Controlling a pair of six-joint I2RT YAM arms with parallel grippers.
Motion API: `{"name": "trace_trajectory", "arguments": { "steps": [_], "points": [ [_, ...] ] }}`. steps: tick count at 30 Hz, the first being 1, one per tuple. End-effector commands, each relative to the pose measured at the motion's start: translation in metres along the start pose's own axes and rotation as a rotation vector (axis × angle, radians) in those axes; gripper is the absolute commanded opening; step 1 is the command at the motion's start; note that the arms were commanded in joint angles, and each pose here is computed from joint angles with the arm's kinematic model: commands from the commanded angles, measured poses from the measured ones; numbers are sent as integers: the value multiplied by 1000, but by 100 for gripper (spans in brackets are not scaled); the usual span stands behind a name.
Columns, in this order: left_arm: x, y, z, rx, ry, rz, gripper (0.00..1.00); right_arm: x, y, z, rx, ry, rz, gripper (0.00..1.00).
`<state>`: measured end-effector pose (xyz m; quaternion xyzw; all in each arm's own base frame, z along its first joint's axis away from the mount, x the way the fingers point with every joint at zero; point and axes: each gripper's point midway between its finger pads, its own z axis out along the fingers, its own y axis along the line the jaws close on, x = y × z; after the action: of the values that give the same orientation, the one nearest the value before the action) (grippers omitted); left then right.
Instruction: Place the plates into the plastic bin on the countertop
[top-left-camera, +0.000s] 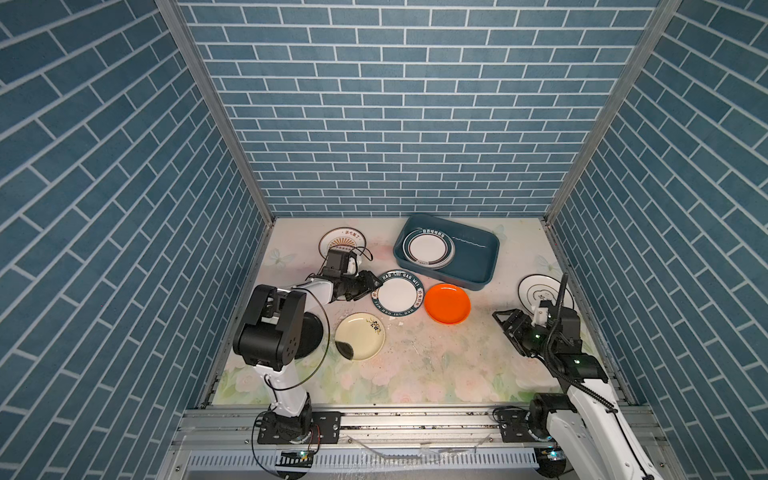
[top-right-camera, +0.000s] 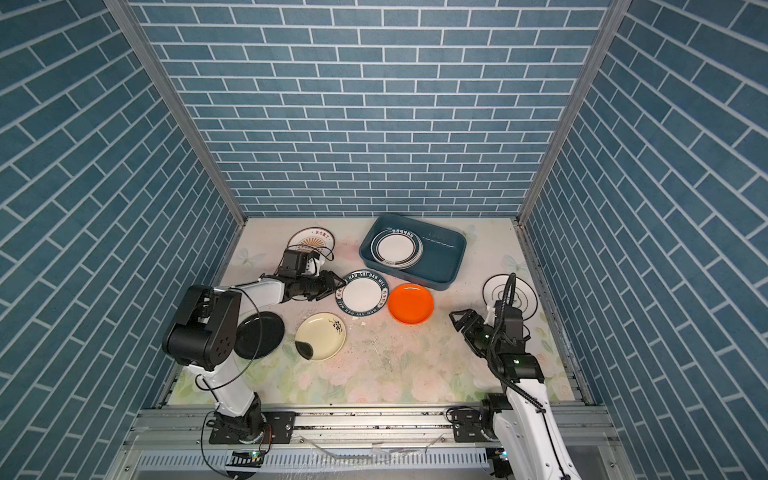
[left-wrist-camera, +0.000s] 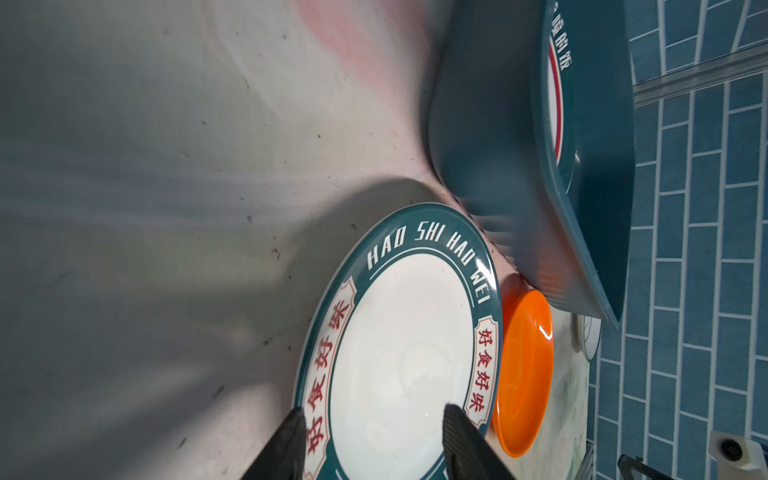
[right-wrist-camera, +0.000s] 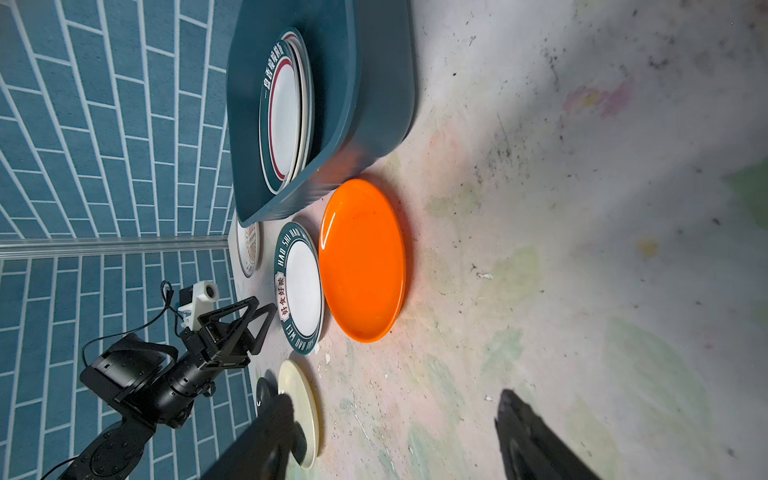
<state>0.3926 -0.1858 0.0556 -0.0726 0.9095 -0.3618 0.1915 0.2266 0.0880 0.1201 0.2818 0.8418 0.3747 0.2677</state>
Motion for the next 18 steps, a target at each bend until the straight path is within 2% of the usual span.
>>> {"name": "trace_trajectory", "arguments": {
  "steps": [1, 11, 18],
  "points": [
    [8, 11, 4, -57, 33, 6, 52, -1, -7, -4, 36, -18, 0, 77],
    [17, 16, 11, -81, 64, 6, 48, 1, -10, -6, 47, -18, -11, 77],
    [11, 5, -8, -91, 16, 36, 50, 1, -9, -6, 45, -14, -16, 77]
  ]
}}
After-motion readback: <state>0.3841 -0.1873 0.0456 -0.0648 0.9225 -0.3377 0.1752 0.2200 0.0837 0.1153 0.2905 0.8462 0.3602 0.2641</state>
